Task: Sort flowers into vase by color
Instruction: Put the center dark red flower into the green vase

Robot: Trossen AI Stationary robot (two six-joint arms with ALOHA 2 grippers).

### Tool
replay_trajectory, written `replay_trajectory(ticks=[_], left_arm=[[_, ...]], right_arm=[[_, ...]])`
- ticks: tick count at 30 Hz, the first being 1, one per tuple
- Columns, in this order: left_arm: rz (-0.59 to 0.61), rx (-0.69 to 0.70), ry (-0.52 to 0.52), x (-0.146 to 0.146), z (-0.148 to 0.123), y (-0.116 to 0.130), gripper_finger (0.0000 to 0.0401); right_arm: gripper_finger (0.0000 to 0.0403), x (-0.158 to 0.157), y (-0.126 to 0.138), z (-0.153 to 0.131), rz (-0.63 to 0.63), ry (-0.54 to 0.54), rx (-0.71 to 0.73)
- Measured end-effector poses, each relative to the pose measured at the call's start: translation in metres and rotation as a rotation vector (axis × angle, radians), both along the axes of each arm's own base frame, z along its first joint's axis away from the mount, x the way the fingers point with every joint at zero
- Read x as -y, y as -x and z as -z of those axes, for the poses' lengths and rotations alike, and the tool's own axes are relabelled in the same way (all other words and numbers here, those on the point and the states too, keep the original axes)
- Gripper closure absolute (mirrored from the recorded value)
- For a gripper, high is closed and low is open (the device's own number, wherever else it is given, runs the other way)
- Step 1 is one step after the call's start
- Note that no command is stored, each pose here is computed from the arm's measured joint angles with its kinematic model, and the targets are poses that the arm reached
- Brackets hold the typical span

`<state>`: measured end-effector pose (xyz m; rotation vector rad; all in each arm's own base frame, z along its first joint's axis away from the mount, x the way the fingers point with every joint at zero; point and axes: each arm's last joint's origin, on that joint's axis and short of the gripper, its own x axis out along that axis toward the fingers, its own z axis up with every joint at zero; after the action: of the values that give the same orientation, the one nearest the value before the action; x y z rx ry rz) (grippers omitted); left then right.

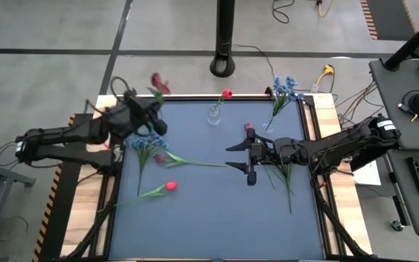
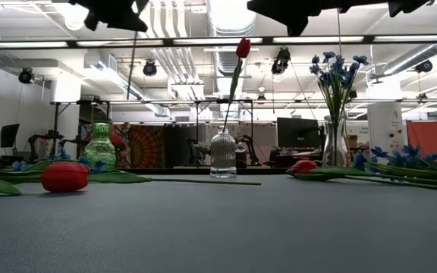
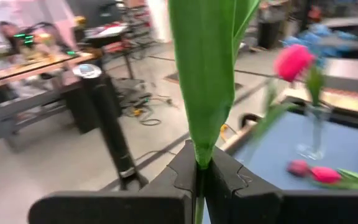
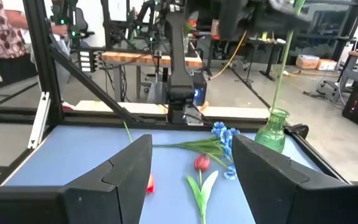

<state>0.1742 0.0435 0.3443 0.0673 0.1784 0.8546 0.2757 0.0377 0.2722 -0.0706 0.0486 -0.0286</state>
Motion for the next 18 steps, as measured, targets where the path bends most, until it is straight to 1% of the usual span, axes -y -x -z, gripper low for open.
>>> replay_trajectory(ticks=[3,7,14,18], left_arm=[[-0.076,0.034,-0.009,-0.009,-0.006,0.016,0.0401],[-0.162,0.073,-0.015,-0.019,-0.005,0.034,0.0401],[-0.277,0.098,-0.014,-0.028,0.014,0.056,0.0401],[-0.328,0.167,-0.044,-0.034,0.021,0.061,0.0401]], right_arm=[[0.0188,0.000,0.000,0.000,0.000,0.001,-0.004],[0.0188,0.000,0.000,0.001,0.000,-0.001,-0.006],[0.0188,0.000,0.000,0.001,0.000,-0.002,-0.006],[0.0188,0.000,0.000,0.001,0.000,-0.002,-0.006]])
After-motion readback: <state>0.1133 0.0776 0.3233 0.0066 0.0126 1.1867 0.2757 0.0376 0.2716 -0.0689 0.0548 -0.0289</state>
